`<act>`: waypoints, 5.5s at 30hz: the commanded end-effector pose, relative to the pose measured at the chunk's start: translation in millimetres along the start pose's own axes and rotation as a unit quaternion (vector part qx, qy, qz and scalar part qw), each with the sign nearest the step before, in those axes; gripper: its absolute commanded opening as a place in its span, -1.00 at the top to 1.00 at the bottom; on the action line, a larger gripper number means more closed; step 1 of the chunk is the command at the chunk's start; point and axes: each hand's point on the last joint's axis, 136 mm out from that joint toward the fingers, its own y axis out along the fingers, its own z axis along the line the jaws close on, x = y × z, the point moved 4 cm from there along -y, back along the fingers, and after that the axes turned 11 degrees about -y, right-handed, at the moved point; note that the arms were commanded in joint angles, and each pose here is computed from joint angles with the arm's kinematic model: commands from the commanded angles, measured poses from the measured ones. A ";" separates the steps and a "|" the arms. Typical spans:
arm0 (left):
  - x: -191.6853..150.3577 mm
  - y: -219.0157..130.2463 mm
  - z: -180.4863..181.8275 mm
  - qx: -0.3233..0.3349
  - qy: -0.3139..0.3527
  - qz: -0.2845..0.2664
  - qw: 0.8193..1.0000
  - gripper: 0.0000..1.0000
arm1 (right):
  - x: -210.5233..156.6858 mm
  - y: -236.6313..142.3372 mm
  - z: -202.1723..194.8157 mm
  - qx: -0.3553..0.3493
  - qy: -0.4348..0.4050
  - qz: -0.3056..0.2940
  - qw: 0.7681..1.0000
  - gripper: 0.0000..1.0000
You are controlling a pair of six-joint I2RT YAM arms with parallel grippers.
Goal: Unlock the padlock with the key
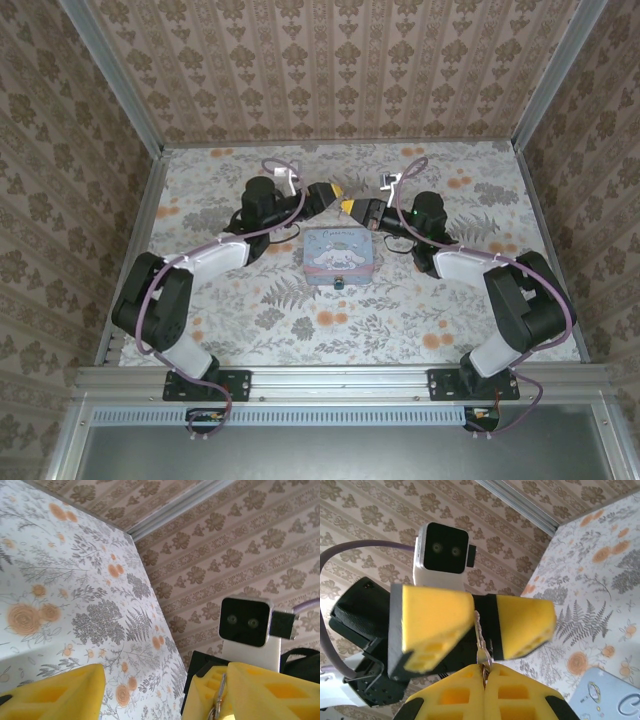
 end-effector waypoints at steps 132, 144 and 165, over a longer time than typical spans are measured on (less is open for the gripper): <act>12.2 -34.2 -53.1 -0.077 0.125 -0.013 0.989 1.00 | 24.2 -10.1 13.9 0.000 0.051 -0.083 0.995 -0.03; 11.4 -23.5 -40.6 -0.095 0.077 -0.011 0.992 1.00 | 25.2 15.3 21.5 0.047 0.056 -0.074 0.995 0.07; 10.2 -12.8 -36.7 -0.101 0.060 -0.006 0.993 1.00 | 17.4 30.9 23.8 0.061 0.064 -0.060 0.994 0.28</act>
